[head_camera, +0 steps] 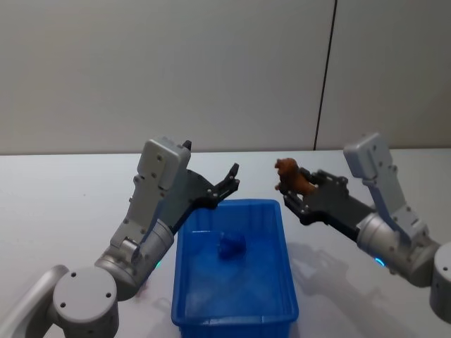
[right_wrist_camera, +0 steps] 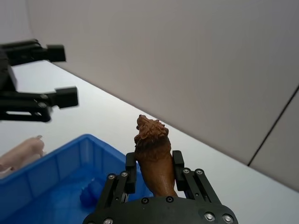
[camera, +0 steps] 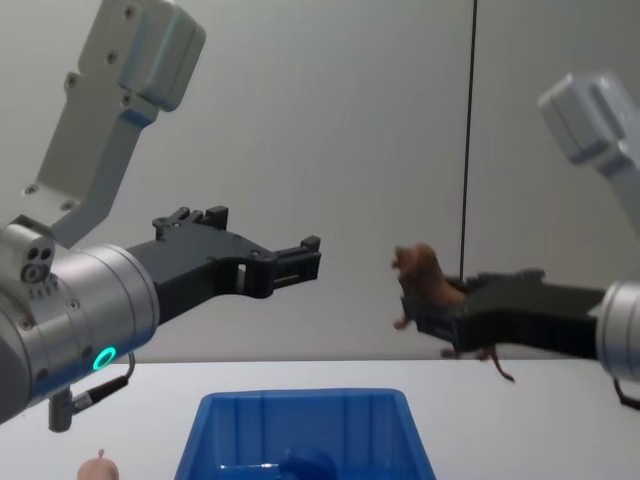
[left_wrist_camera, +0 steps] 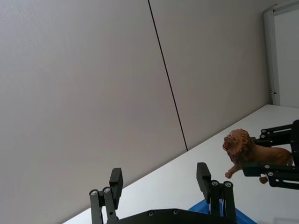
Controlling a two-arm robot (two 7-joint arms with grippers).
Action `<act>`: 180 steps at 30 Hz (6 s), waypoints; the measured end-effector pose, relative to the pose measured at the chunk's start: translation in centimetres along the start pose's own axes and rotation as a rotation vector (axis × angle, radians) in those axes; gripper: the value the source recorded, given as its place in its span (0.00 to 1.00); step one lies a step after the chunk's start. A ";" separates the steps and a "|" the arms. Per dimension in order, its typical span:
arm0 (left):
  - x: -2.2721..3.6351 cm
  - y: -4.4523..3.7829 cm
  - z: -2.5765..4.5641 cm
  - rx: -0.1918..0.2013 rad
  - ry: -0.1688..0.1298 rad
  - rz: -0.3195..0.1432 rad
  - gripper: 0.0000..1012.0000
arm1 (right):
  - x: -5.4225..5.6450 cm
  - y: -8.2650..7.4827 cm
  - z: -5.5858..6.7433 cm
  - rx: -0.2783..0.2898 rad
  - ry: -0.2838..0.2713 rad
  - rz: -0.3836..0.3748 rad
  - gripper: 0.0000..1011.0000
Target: Pick up the two dolls from the table and place them into the box.
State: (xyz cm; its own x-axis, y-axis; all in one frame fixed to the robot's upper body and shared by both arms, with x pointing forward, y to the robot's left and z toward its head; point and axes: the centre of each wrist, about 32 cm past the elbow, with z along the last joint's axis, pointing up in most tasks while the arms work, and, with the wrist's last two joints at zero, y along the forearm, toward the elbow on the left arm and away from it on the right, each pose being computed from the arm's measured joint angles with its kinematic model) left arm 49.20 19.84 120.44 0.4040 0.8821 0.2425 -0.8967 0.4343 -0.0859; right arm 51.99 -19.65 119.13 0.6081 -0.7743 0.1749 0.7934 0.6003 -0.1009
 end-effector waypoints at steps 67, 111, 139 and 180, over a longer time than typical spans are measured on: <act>0.00 0.00 0.00 0.000 0.000 0.000 0.99 | 2.4 1.0 1.5 -0.133 0.027 0.175 0.99; 4.52 7.72 0.54 0.320 0.187 0.164 0.99 | 3.9 -6.8 0.2 -0.143 0.217 -0.341 0.99; 7.11 5.96 -0.32 0.470 0.316 0.016 0.99 | 4.0 -7.3 0.1 -0.152 0.232 -0.377 0.99; 8.06 2.54 -4.40 0.683 0.348 0.052 0.99 | 4.0 -7.4 0.0 -0.153 0.233 -0.381 0.99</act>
State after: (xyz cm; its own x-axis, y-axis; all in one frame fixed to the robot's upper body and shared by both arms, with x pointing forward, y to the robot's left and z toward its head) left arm 50.97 28.86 117.93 0.2909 0.9539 -0.0735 -0.7831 0.2815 0.5545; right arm 48.54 -27.16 120.61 0.2491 -0.9685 0.0043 0.9453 0.2422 -0.2184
